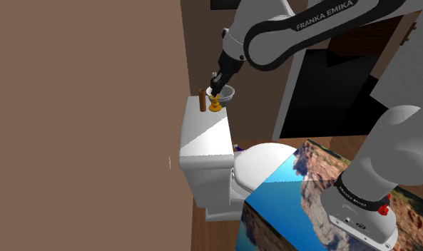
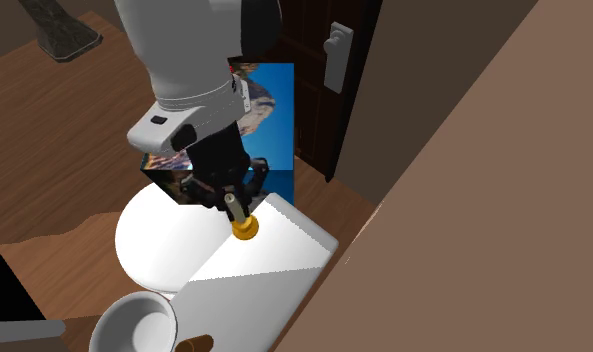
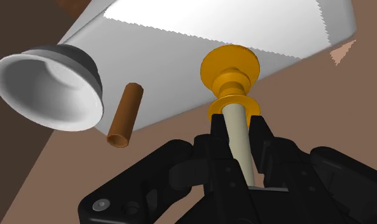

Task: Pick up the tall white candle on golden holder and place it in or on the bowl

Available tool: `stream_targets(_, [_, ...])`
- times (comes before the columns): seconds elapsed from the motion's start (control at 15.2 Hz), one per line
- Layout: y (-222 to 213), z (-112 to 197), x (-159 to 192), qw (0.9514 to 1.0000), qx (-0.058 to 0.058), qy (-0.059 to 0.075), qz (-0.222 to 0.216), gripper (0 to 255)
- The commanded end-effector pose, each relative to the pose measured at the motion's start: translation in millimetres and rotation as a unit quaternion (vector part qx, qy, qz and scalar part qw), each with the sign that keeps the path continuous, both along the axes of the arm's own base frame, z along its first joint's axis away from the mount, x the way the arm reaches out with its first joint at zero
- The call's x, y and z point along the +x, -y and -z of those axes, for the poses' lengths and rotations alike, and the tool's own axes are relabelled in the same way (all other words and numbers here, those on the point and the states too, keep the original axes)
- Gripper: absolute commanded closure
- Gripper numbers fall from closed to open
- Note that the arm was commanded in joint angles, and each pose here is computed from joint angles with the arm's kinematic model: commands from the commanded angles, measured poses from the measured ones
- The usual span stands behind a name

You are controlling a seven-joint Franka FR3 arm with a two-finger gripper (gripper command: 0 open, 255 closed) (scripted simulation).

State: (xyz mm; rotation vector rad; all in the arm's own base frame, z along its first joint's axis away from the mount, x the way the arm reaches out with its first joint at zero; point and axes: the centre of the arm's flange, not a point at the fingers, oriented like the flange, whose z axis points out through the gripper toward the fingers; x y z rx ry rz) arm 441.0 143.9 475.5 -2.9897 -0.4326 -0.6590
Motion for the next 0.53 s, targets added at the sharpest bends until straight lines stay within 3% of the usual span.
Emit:
stream_targets(0.0, [18, 1, 17, 1.0, 0.0, 0.0, 0.0, 255])
stream_targets(0.46, [86, -1, 79, 1.0, 0.0, 0.0, 0.0, 255])
